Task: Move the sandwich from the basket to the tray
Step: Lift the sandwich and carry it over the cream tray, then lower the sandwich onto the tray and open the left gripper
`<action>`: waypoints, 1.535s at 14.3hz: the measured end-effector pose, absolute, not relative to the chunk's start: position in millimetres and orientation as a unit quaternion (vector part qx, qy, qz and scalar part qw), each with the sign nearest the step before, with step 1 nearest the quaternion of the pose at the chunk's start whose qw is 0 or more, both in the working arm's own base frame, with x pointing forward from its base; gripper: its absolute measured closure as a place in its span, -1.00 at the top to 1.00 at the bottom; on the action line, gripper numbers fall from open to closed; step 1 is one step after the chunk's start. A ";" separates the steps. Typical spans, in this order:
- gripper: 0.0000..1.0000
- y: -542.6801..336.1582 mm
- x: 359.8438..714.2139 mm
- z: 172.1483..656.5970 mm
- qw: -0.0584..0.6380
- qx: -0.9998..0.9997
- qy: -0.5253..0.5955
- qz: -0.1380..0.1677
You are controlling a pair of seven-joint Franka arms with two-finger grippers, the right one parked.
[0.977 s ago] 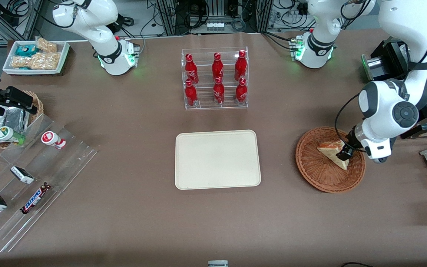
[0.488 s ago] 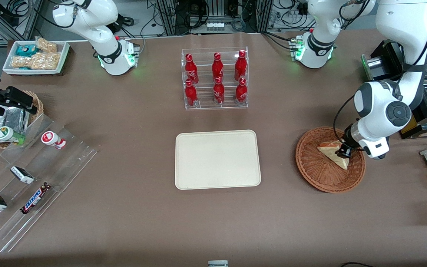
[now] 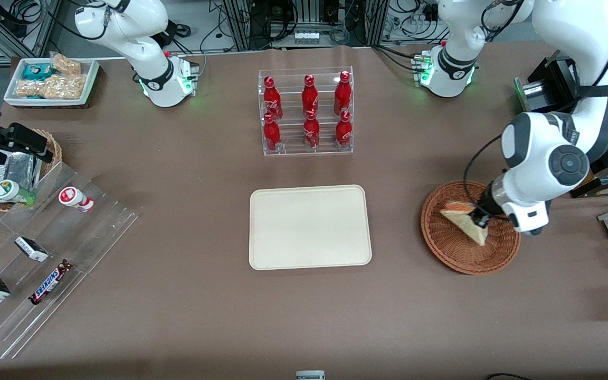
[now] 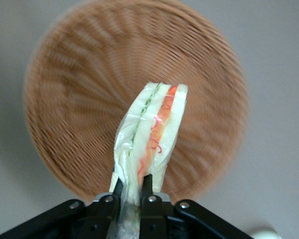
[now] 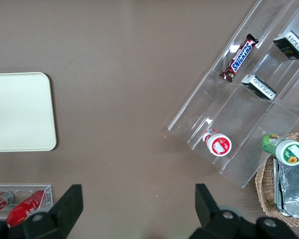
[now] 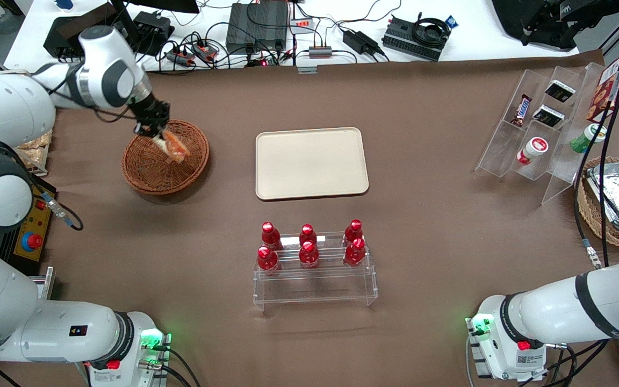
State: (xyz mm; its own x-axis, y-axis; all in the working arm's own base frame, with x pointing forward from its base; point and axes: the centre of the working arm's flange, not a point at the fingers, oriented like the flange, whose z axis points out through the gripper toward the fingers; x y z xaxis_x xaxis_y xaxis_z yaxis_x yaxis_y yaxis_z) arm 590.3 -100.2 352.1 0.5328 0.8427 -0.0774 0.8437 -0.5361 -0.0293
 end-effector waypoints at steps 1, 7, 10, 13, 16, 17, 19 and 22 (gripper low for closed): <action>-0.72 -129.0 595.7 360.1 0.011 0.886 0.462 -0.041; -0.75 -283.0 577.9 343.1 0.024 0.936 0.349 -0.041; -0.75 -368.9 558.1 339.7 0.045 0.962 0.267 -0.027; -0.75 -423.5 539.4 324.2 0.069 0.975 0.209 -0.010; -0.75 -452.7 519.0 305.3 0.059 0.983 0.174 -0.005; -0.75 -456.9 516.1 299.7 0.057 0.984 0.168 -0.004; -0.75 -465.1 510.9 287.6 0.057 0.986 0.156 -0.001; -0.74 -476.5 499.5 265.0 0.049 0.988 0.145 -0.009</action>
State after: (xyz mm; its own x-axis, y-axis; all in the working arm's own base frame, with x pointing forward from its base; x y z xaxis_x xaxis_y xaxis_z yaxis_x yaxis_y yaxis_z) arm 499.5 -476.5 265.0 0.9579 0.2851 -0.0324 0.2869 -0.9533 0.0946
